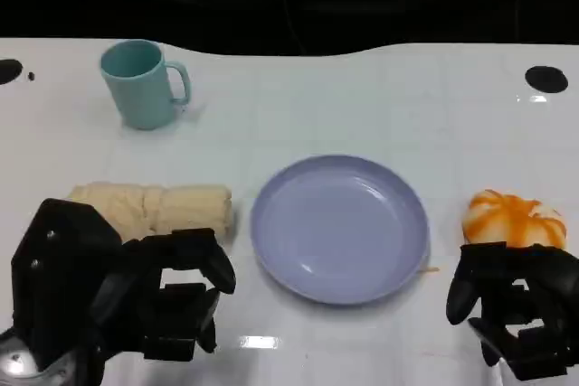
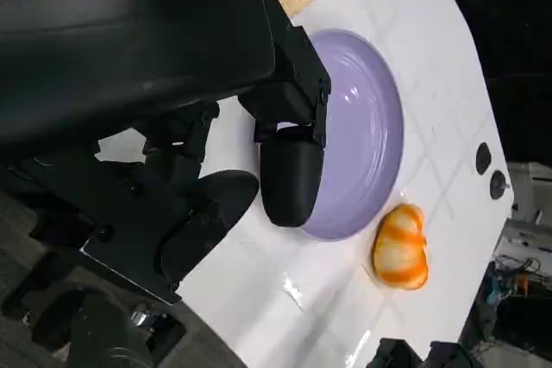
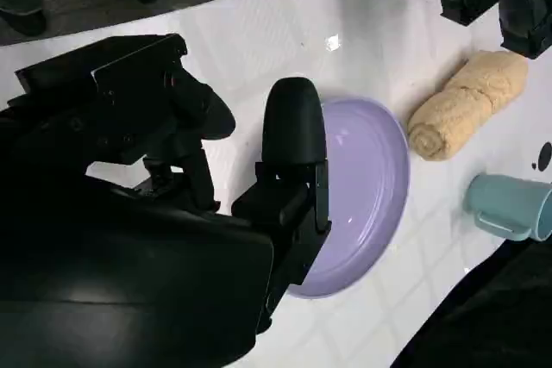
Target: Grasp the towel on the left side of the plate with the left hand and place it into the plate.
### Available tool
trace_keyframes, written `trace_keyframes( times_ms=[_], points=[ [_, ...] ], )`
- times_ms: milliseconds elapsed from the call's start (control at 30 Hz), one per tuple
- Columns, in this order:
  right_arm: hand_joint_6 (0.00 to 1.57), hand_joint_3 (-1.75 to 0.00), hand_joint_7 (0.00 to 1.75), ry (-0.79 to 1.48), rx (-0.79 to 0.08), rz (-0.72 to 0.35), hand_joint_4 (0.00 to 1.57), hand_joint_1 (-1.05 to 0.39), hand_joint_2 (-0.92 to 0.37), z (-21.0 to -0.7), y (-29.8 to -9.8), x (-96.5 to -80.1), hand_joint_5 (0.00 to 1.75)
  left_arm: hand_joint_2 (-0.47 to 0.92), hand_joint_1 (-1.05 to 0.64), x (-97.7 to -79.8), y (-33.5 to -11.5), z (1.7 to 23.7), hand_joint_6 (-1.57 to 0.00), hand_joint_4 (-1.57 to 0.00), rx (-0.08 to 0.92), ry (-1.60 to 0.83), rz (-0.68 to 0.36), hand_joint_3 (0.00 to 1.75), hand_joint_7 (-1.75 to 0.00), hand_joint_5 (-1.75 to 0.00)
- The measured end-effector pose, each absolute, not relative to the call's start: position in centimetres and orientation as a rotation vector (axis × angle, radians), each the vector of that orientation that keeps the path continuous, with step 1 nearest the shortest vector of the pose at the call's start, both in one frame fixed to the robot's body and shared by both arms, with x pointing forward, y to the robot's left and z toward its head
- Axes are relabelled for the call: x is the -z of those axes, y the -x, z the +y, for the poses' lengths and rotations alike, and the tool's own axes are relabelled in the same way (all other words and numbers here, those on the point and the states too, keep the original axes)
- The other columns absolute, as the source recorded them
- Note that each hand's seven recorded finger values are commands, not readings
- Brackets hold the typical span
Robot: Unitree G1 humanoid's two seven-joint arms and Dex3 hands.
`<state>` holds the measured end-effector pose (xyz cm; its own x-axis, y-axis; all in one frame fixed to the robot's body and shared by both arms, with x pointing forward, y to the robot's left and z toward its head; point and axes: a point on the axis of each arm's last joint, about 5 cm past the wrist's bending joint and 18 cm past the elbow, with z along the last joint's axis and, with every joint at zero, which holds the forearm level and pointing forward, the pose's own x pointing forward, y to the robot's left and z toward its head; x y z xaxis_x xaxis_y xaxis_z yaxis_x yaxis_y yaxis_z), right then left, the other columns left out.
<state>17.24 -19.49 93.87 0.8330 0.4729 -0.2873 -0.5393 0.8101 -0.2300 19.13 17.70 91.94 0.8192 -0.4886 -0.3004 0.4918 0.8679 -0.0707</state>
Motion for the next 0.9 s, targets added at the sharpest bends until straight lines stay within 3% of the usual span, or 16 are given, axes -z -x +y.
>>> trace_keyframes(
  times_ms=[133, 233, 333, 433, 500, 633, 733, 800, 900],
  points=[
    [0.64, -0.95, 1.45, 0.313, -0.547, 0.216, 0.64, 0.09, -0.69, -19.5, -17.2, -93.9, 1.70, 0.51, -0.11, -91.9, -19.1, 17.7, -0.66, -0.73, 0.521, -0.013, 0.318, 1.25, -1.62, -1.75],
    [0.64, -0.95, 1.45, 0.314, -0.552, 0.212, 0.64, 0.09, -0.69, -19.4, -17.2, -93.9, 1.70, 0.53, -0.11, -91.9, -19.1, 17.7, -0.69, -0.69, 0.520, -0.015, 0.316, 1.20, -1.51, -1.72],
    [0.65, -0.95, 1.45, 0.314, -0.553, 0.212, 0.65, 0.10, -0.69, -19.4, -17.2, -93.9, 1.71, 0.54, -0.11, -92.0, -19.1, 17.8, -0.77, -0.73, 0.515, -0.019, 0.297, 1.11, -1.10, -1.47],
    [0.65, -0.95, 1.45, 0.317, -0.555, 0.213, 0.65, 0.10, -0.69, -19.3, -17.2, -93.9, 1.70, 0.58, -0.11, -92.0, -19.0, 17.7, -0.85, -0.72, 0.494, -0.024, 0.288, 1.00, -0.73, -1.34],
    [0.65, -0.95, 1.44, 0.320, -0.556, 0.212, 0.65, 0.10, -0.69, -19.3, -17.2, -93.9, 1.70, 0.59, -0.11, -92.1, -18.9, 17.7, -0.87, -0.71, 0.487, -0.031, 0.278, 0.98, -0.66, -1.32],
    [0.65, -0.95, 1.44, 0.326, -0.559, 0.212, 0.65, 0.10, -0.69, -19.2, -17.2, -93.8, 1.70, 0.73, -0.16, -92.2, -18.9, 17.7, -0.80, -0.63, 0.482, -0.047, 0.243, 0.69, -0.39, -1.07],
    [0.64, -0.95, 1.45, 0.325, -0.565, 0.213, 0.64, 0.10, -0.69, -19.1, -17.2, -93.8, 1.70, 0.89, -0.22, -92.5, -18.9, 17.6, -0.74, -0.56, 0.471, -0.101, 0.183, 0.35, -0.13, -0.92],
    [0.64, -0.95, 1.45, 0.325, -0.567, 0.212, 0.63, 0.10, -0.70, -19.1, -17.1, -93.8, 1.71, 0.91, -0.23, -92.7, -18.9, 17.6, -0.73, -0.55, 0.468, -0.149, 0.135, 0.31, -0.09, -0.90],
    [0.64, -0.95, 1.46, 0.325, -0.568, 0.211, 0.64, 0.10, -0.69, -19.0, -17.1, -93.8, 1.71, 0.92, -0.26, -93.0, -18.9, 17.7, -0.61, -0.49, 0.464, -0.236, 0.085, 0.22, -0.02, -0.70]
  ],
)
